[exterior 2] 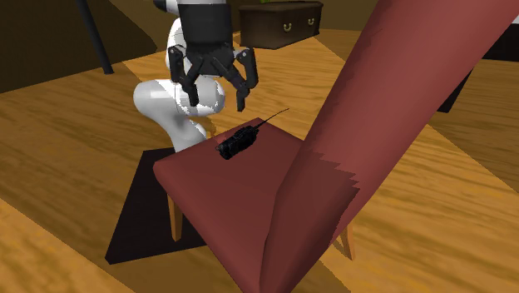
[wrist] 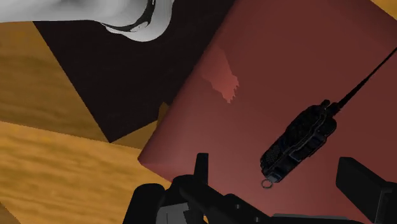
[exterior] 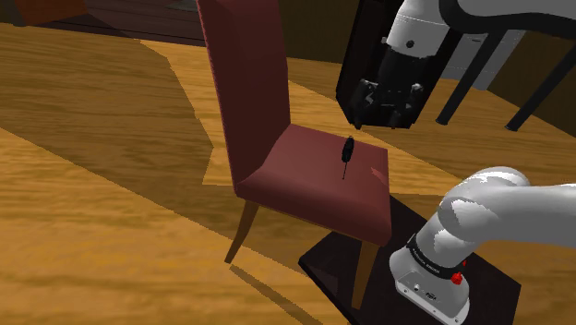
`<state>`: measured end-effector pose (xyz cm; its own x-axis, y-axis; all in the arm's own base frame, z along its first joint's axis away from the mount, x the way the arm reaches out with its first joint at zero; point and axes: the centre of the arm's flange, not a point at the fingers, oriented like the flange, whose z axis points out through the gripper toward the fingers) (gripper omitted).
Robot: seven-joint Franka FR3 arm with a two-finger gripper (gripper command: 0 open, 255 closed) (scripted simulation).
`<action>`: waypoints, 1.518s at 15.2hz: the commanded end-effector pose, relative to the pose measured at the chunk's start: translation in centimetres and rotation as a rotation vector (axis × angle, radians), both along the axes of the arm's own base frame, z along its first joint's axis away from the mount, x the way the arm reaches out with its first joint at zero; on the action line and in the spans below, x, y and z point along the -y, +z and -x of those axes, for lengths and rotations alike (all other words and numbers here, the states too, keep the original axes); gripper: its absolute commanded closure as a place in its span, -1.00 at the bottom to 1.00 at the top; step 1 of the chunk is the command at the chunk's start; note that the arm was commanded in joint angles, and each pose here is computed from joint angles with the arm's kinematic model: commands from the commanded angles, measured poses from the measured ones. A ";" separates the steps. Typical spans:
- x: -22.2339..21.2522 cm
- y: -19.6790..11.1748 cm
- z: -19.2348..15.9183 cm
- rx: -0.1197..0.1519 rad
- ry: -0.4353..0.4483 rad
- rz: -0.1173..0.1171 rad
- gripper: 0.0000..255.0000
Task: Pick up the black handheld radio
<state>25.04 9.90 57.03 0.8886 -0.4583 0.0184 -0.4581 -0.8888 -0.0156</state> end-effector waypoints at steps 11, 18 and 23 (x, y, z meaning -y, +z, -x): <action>-7.6 -5.8 -0.1 0.018 -0.400 0.031 -1.00; -7.5 -6.7 -0.1 0.018 -0.401 0.031 1.00; -7.5 -6.7 -0.1 0.018 -0.401 0.031 1.00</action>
